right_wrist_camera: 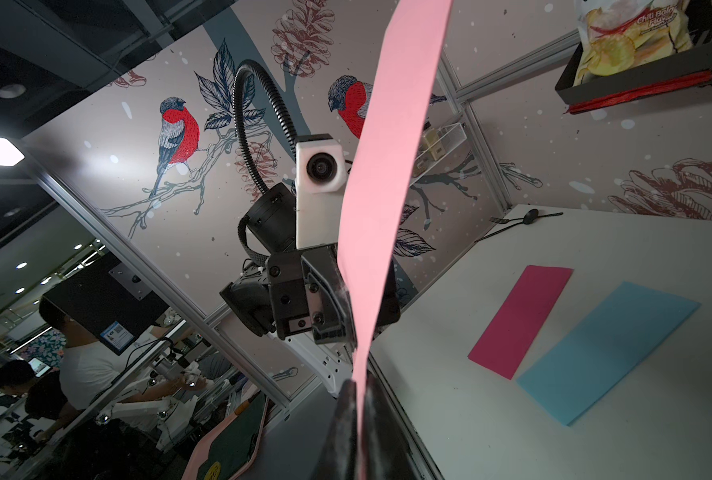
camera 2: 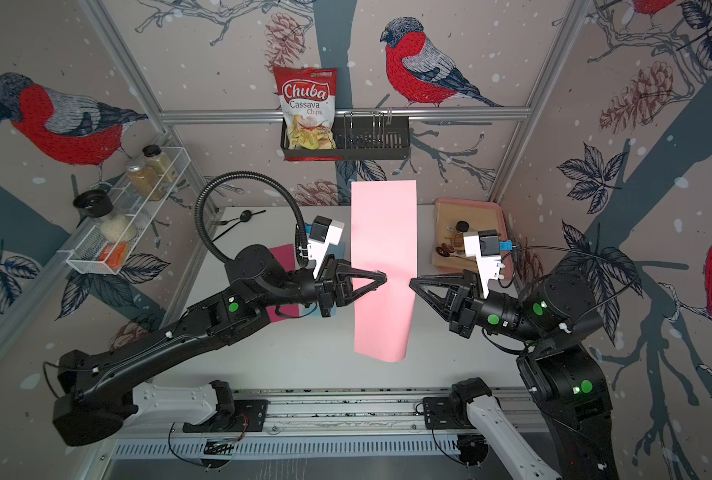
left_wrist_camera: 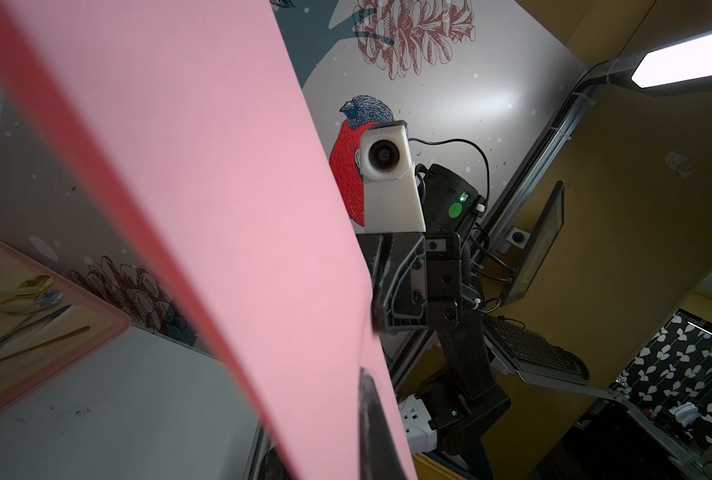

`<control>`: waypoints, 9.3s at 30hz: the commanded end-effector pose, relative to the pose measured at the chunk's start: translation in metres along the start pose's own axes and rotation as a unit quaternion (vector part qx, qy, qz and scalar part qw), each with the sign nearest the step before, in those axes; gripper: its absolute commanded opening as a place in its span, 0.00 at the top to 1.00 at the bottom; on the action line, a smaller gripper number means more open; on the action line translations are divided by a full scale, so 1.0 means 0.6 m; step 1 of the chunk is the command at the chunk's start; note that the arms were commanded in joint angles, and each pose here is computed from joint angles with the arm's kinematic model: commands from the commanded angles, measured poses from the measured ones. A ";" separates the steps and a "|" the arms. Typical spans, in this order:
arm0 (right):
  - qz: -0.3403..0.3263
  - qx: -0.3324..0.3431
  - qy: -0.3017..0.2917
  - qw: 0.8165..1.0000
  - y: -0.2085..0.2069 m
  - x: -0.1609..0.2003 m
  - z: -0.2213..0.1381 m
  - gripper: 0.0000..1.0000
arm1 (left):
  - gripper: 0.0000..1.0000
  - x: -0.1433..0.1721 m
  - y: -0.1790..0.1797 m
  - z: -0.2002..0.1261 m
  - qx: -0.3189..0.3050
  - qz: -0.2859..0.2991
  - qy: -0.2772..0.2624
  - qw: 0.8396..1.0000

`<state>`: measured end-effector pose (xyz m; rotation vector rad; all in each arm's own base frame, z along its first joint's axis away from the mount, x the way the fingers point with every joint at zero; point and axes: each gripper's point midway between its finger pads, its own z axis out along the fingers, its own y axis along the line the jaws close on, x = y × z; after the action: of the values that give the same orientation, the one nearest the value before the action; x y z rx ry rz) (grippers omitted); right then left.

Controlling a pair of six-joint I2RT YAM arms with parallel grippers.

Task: Fold the rectangular paper in half along the long edge
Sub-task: Fold the paper, then place the paper at the center of the board, then reset both arms

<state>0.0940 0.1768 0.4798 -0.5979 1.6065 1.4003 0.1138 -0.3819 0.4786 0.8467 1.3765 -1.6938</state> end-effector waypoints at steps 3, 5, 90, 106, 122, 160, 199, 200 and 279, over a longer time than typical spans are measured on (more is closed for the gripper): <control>-0.006 -0.007 0.004 1.000 0.007 0.006 -0.003 0.94 | 1.00 -0.011 -0.007 -0.003 0.002 0.011 -0.010 1.000; 0.000 -0.009 0.009 1.000 0.005 0.011 -0.003 0.82 | 1.00 -0.011 -0.007 -0.002 0.003 0.011 -0.009 1.000; 0.059 -0.023 0.072 0.995 -0.016 0.121 -0.015 1.00 | 1.00 -0.064 0.019 -0.005 -0.021 0.043 -0.027 0.999; 0.063 -0.017 0.075 0.995 -0.017 0.128 -0.018 0.97 | 1.00 -0.072 0.026 -0.010 -0.025 0.047 -0.030 0.998; 0.059 -0.011 0.076 0.995 -0.019 0.130 -0.020 1.00 | 1.00 -0.076 0.029 -0.014 -0.027 0.048 -0.032 0.998; 0.081 0.441 0.031 0.893 -0.454 0.176 0.005 0.42 | 1.00 0.377 0.667 -0.118 -0.181 -0.286 0.062 0.939; 0.027 0.679 -0.070 0.731 -0.551 0.091 -0.132 0.00 | 0.01 0.219 0.636 -0.272 -0.562 -0.066 0.139 0.812; 0.024 0.693 -0.085 0.716 -0.554 0.082 -0.145 0.00 | 0.01 0.190 0.618 -0.285 -0.573 -0.042 0.111 0.811; -0.174 0.641 -0.153 0.732 -0.751 0.210 -0.200 0.00 | 0.02 0.192 0.581 -0.764 -0.731 0.193 -0.087 0.649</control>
<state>0.3648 -0.0226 0.1308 0.1950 1.6412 -0.0888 0.3748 0.0110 0.1230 -0.0574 1.6944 0.0170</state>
